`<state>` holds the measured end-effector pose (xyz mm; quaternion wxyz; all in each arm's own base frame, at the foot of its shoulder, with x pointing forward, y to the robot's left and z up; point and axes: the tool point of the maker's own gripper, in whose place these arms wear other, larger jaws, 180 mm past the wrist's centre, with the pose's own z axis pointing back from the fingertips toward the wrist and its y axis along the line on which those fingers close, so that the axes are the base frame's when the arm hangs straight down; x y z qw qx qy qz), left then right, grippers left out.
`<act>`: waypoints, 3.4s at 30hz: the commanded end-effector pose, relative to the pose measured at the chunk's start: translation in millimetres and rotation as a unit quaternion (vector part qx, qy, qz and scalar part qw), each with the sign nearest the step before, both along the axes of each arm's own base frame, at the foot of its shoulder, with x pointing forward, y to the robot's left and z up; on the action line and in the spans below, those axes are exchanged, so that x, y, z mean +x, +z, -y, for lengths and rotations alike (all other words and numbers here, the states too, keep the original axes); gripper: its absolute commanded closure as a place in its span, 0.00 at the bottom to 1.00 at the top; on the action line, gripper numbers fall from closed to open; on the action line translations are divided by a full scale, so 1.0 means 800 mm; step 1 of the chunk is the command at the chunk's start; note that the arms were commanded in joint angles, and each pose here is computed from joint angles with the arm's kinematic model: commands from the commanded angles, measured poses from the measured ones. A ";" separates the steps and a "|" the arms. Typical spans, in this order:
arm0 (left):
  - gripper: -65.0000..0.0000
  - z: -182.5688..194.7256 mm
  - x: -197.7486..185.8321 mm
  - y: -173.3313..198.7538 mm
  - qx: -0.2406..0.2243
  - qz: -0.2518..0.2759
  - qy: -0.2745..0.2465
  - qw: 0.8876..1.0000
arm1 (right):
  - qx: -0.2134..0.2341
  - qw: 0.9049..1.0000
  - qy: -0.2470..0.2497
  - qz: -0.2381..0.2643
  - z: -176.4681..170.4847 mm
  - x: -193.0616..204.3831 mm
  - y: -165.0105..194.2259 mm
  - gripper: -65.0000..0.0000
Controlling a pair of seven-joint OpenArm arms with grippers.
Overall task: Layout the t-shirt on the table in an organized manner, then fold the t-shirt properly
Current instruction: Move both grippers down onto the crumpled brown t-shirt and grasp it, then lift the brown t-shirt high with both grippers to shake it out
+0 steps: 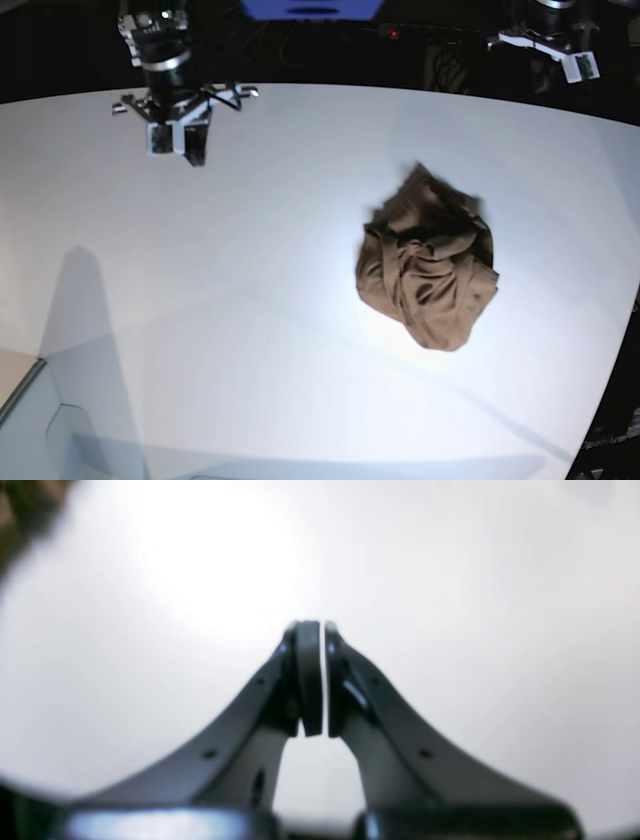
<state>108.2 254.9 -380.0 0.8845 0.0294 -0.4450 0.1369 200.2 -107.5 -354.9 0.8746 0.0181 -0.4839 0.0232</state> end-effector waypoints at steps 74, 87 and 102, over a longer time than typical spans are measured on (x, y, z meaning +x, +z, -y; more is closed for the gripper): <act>0.99 0.061 0.320 0.068 -0.104 0.120 -0.037 0.987 | 0.059 0.980 0.189 0.027 -0.246 0.200 0.001 0.52; 0.99 0.063 0.299 0.049 -0.106 0.100 -0.035 0.989 | 0.135 0.959 0.247 0.015 -0.287 0.169 0.009 0.52; 0.99 0.064 0.296 0.046 -0.107 0.096 -0.035 0.989 | 0.135 0.960 0.243 0.014 -0.287 0.174 -0.011 0.55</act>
